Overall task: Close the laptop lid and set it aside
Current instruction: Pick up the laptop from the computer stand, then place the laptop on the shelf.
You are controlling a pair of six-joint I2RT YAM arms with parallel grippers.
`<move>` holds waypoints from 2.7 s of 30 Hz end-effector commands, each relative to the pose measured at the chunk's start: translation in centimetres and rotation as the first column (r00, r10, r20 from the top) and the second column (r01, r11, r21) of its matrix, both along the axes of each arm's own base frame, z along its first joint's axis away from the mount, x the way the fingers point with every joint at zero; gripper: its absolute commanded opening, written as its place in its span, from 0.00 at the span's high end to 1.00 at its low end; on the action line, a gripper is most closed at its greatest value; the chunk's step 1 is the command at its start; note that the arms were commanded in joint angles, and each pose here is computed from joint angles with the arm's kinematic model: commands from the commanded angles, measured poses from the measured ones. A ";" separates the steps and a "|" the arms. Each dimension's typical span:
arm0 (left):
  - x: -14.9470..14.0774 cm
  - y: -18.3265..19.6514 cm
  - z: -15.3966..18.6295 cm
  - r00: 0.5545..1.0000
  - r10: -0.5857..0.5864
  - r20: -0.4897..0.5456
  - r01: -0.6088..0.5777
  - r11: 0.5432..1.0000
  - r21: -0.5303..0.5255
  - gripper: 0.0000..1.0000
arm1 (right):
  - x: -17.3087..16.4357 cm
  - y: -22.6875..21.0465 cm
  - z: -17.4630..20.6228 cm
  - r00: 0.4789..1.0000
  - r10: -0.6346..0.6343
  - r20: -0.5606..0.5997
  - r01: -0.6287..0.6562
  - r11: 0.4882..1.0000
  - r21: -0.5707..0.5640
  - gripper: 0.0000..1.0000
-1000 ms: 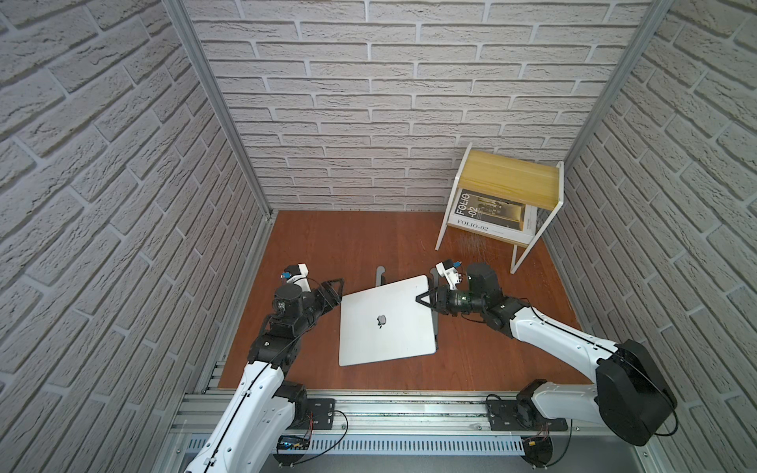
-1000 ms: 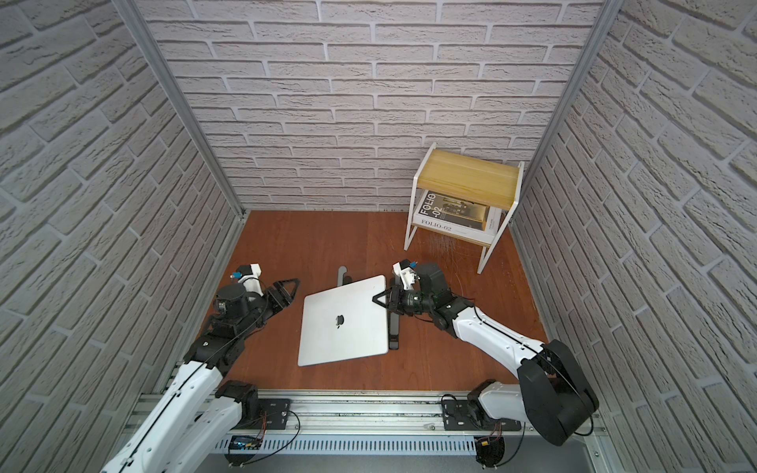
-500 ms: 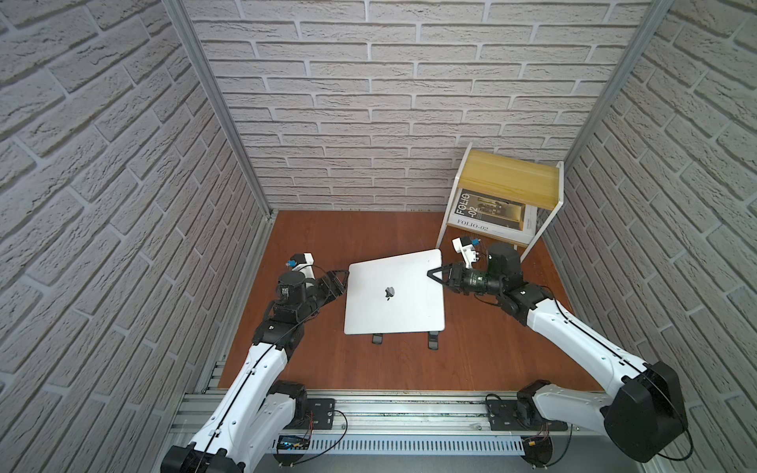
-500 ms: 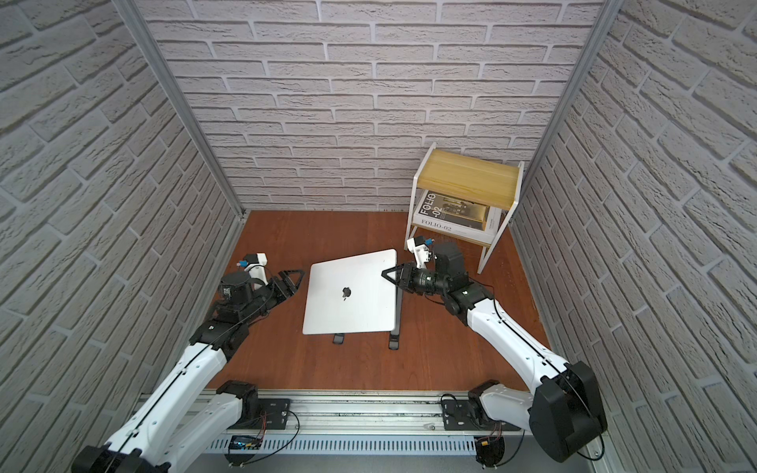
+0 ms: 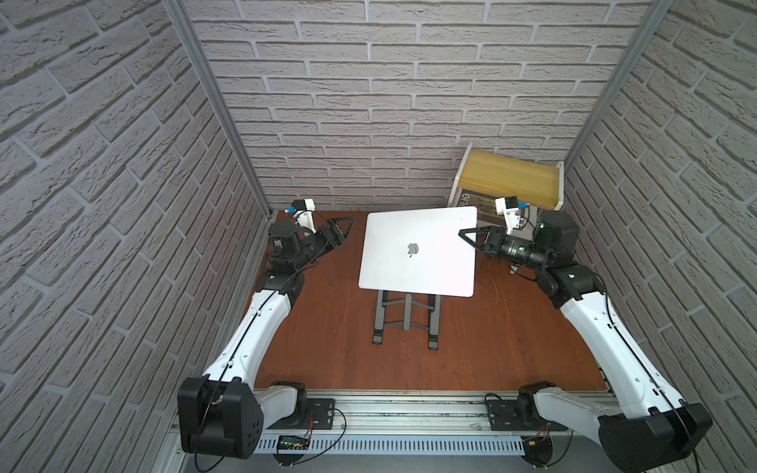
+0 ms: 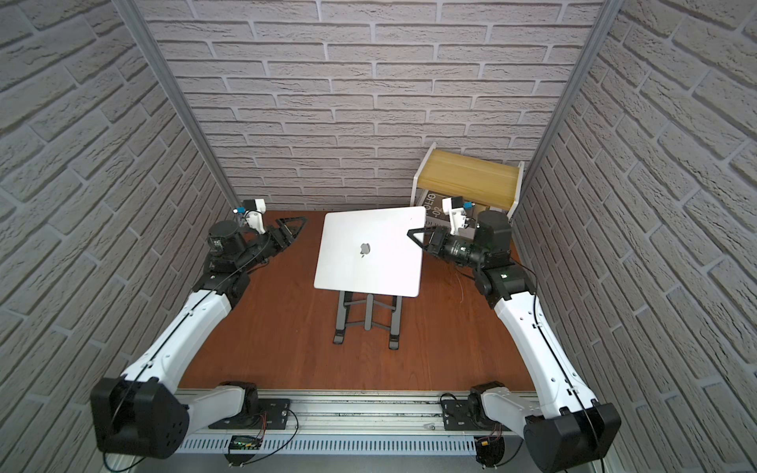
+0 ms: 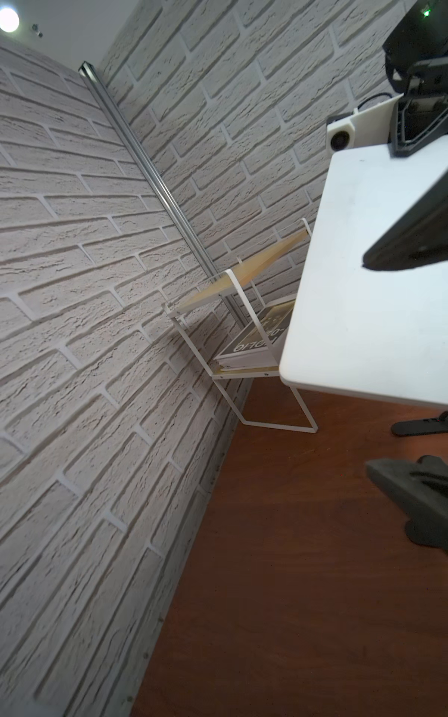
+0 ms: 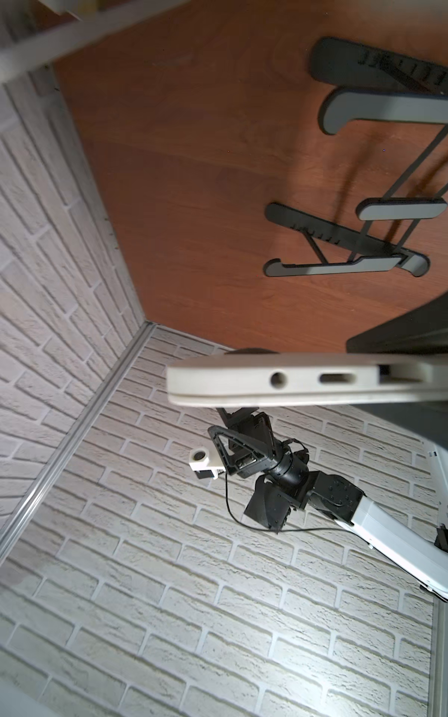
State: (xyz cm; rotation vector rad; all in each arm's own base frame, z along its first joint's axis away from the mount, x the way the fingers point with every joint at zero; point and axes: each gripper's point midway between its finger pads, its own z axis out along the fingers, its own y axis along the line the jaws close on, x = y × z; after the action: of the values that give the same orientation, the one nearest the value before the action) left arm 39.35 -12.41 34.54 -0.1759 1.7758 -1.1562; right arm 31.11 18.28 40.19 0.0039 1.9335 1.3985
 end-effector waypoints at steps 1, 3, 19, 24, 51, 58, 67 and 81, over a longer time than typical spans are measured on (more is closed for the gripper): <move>0.5 -2.2 3.2 0.986 -0.127 0.111 0.130 0.991 -0.020 0.20 | -3.1 -1.6 8.9 0.965 0.027 0.261 -0.044 0.997 0.061 0.97; 1.3 -3.6 4.5 0.973 -0.190 0.134 0.194 0.981 -0.018 0.20 | -3.0 -3.2 10.5 0.959 -0.017 0.282 -0.004 0.997 0.074 0.97; 0.5 -12.4 2.1 0.922 -0.378 0.080 0.370 0.924 0.092 0.18 | 6.3 -18.4 17.8 0.913 -0.324 0.247 0.242 0.919 0.311 0.97; -1.6 -11.8 -1.8 0.931 -0.364 0.028 0.358 0.926 0.123 0.17 | 10.1 -22.1 17.9 0.912 -0.361 0.192 0.264 0.879 0.397 0.97; -3.6 -12.0 -9.3 0.919 -0.381 -0.102 0.393 0.907 0.150 0.16 | 18.7 -26.0 10.5 0.875 -0.485 0.004 0.455 0.823 0.341 0.97; -3.7 -12.2 -9.9 0.917 -0.383 -0.114 0.397 0.905 0.153 0.15 | 19.8 -27.1 7.8 0.859 -0.510 -0.042 0.501 0.823 0.269 0.97; -3.7 -12.2 -10.7 0.916 -0.379 -0.133 0.398 0.904 0.156 0.15 | 20.4 -27.9 6.1 0.862 -0.502 -0.065 0.506 0.854 0.120 0.97; -3.5 -12.3 -11.5 0.917 -0.368 -0.154 0.390 0.908 0.155 0.14 | 19.6 -29.3 5.6 0.821 -0.569 -0.059 0.572 0.818 0.070 0.97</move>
State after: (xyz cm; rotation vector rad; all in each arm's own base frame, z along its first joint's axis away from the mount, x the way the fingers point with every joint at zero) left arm 35.83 -24.40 23.34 0.2060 2.0902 -1.2690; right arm 52.14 -10.00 42.96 0.7342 1.7497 1.2492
